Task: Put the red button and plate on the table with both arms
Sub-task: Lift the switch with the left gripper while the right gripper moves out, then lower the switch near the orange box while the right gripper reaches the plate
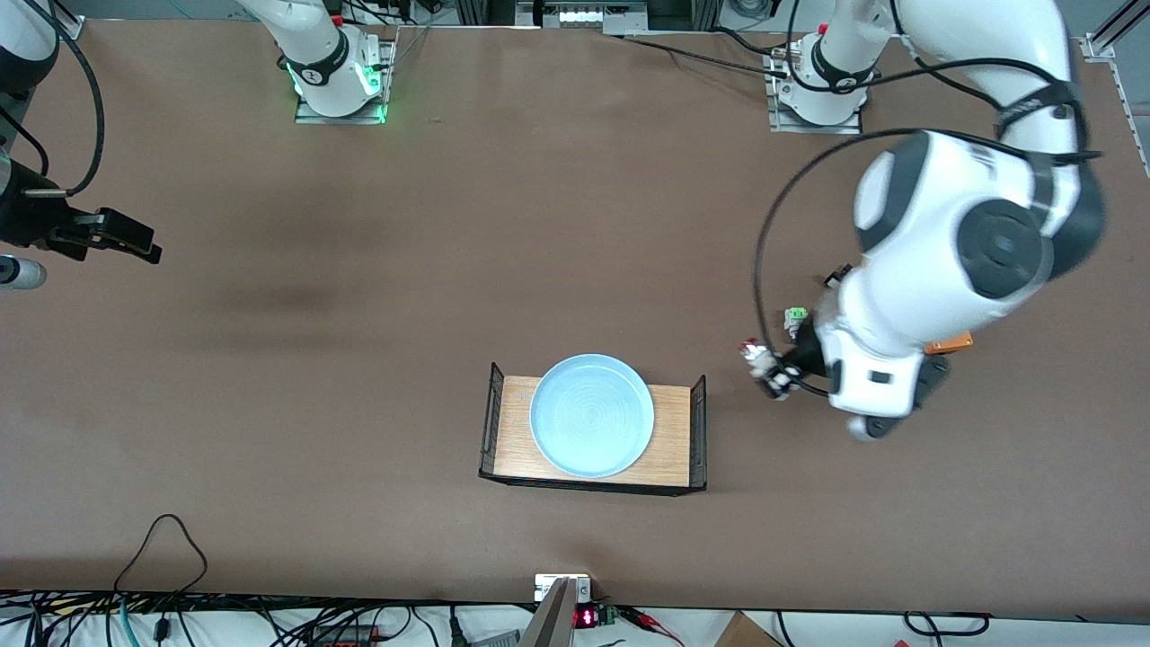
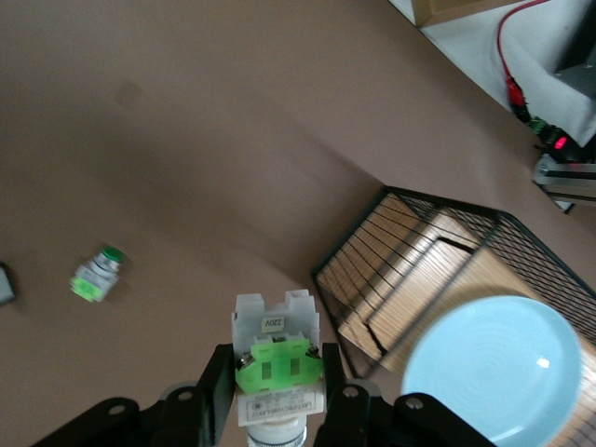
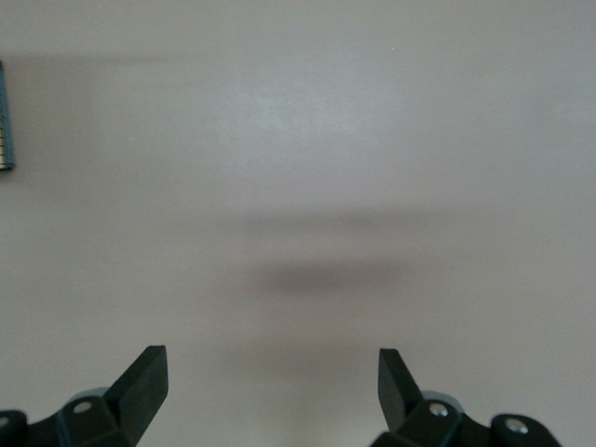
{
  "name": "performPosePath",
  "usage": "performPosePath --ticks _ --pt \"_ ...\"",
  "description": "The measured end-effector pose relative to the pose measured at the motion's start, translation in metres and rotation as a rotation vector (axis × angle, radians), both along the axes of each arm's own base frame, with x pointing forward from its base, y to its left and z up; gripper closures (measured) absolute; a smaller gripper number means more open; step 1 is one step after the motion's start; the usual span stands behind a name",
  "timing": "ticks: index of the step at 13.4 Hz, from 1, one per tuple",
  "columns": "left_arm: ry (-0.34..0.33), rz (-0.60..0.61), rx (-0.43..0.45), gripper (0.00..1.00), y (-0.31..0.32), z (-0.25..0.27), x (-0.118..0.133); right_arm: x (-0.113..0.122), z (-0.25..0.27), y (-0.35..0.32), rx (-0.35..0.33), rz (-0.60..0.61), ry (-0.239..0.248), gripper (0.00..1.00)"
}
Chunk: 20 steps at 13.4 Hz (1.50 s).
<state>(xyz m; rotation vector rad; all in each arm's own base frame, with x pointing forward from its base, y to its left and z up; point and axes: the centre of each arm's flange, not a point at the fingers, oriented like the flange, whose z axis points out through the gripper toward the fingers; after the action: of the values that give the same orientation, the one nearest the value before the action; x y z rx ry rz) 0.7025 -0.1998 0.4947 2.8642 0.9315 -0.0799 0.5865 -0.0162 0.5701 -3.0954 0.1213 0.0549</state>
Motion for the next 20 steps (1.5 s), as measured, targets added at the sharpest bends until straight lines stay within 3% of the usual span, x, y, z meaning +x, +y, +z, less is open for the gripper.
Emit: performPosePath --ticks 2,5,9,12,16,20 --pt "0.022 -0.083 0.002 0.58 0.046 -0.017 0.007 0.0 0.0 0.03 0.034 -0.142 0.013 0.0" --pt "0.057 -0.21 -0.005 0.58 0.097 -0.049 0.012 -0.007 -0.004 0.118 0.026 -0.3 0.044 0.0" --pt "0.047 -0.334 -0.043 0.58 0.148 -0.095 0.014 -0.03 -0.014 0.226 0.012 -0.297 0.056 0.0" --pt "0.022 -0.414 -0.042 0.58 0.179 -0.144 0.012 -0.036 -0.03 0.289 0.032 -0.353 0.014 0.0" --pt "0.011 -0.482 -0.028 0.58 0.2 -0.202 0.008 -0.043 -0.054 0.335 0.035 -0.351 0.005 0.0" --pt "0.016 -0.551 -0.024 0.58 0.222 -0.244 -0.001 -0.052 -0.082 0.379 0.035 -0.454 0.006 0.0"
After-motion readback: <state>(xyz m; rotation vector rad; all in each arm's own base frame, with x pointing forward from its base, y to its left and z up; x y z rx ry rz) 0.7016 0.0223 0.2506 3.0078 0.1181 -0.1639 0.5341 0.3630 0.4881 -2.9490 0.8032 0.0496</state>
